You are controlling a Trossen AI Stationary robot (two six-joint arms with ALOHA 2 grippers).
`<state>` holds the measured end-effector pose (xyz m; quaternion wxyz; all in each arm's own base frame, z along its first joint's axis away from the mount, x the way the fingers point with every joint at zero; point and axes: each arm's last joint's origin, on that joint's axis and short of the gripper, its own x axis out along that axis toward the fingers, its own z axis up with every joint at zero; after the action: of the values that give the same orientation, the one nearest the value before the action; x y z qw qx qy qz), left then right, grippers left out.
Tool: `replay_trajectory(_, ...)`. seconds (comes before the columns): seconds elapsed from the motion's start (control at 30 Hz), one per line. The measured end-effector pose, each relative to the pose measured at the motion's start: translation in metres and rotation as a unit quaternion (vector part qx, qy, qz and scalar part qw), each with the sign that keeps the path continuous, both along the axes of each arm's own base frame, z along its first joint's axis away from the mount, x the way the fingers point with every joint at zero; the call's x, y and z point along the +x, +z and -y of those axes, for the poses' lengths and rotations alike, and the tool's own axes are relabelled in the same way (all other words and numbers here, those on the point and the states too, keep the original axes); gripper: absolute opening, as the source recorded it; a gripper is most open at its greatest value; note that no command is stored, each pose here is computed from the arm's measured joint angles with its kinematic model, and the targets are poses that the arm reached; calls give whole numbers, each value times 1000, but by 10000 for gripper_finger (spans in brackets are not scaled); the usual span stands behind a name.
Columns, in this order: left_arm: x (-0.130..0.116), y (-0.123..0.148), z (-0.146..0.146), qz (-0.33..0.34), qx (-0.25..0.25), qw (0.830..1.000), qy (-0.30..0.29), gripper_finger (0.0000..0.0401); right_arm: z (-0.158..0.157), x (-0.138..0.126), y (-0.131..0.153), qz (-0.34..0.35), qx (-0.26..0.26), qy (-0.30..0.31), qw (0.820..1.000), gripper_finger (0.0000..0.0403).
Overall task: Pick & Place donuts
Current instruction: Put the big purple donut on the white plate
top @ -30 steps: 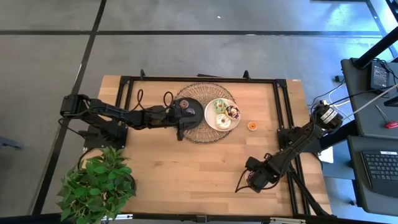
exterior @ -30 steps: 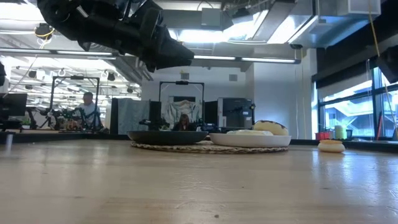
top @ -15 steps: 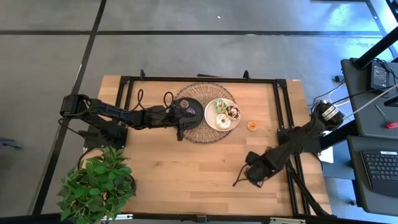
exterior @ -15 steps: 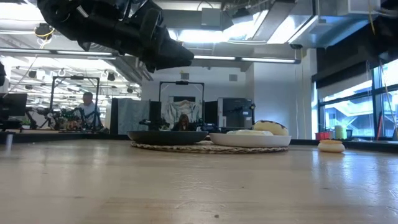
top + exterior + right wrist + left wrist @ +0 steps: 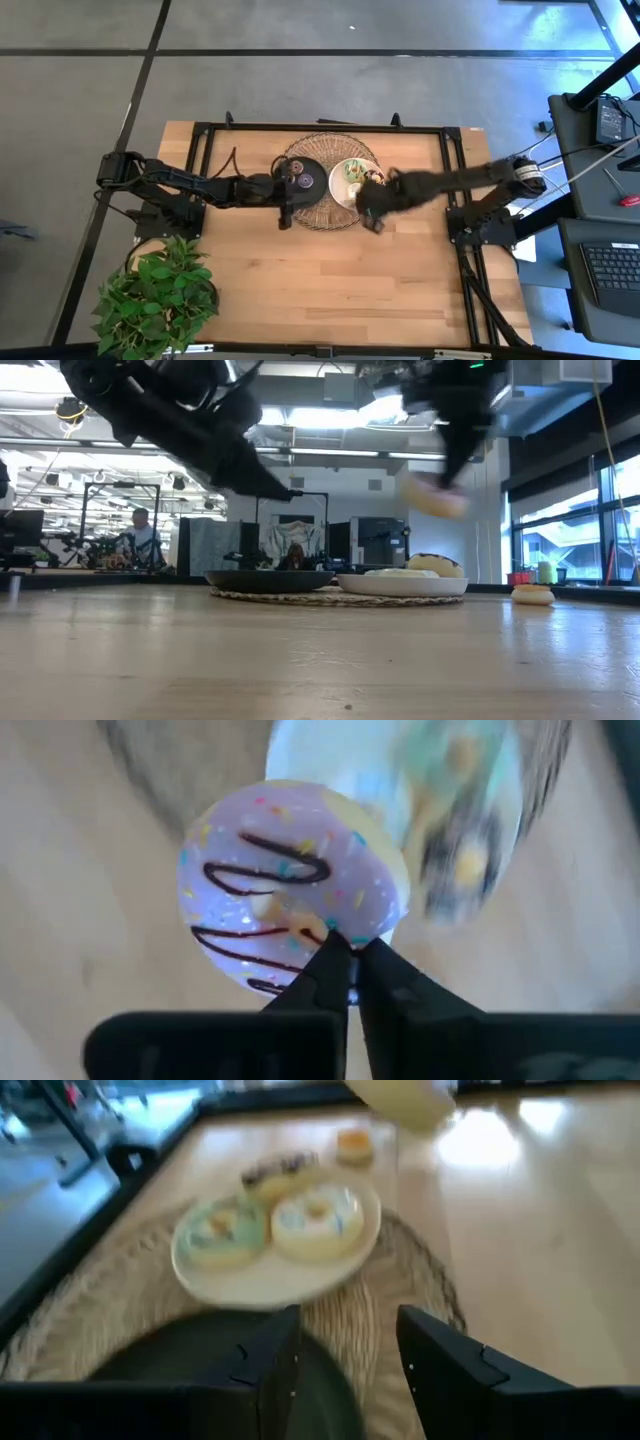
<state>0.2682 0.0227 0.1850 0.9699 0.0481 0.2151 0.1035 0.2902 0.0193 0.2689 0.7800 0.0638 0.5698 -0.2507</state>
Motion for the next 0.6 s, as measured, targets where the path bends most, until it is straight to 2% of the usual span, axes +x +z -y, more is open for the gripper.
replay_trajectory(0.13, -3, -5, 0, -30, 0, 1000, 5, 166, 36, 20, 13, 63, -16, 16, 998, 13)
replay_trajectory(0.23, -3, -6, 0, -34, 0, 999, 6, 165, 54, 31, 21, 75, -23, 18, 997, 13)
replay_trajectory(0.4, -4, -8, 0, -50, 0, 999, 7, 161, 77, 56, 16, 38, -17, 11, 999, 13)
replay_trajectory(0.6, -5, -10, -1, -62, 19, 998, 5, 165, 95, 81, -9, -61, 14, -9, 998, 13)
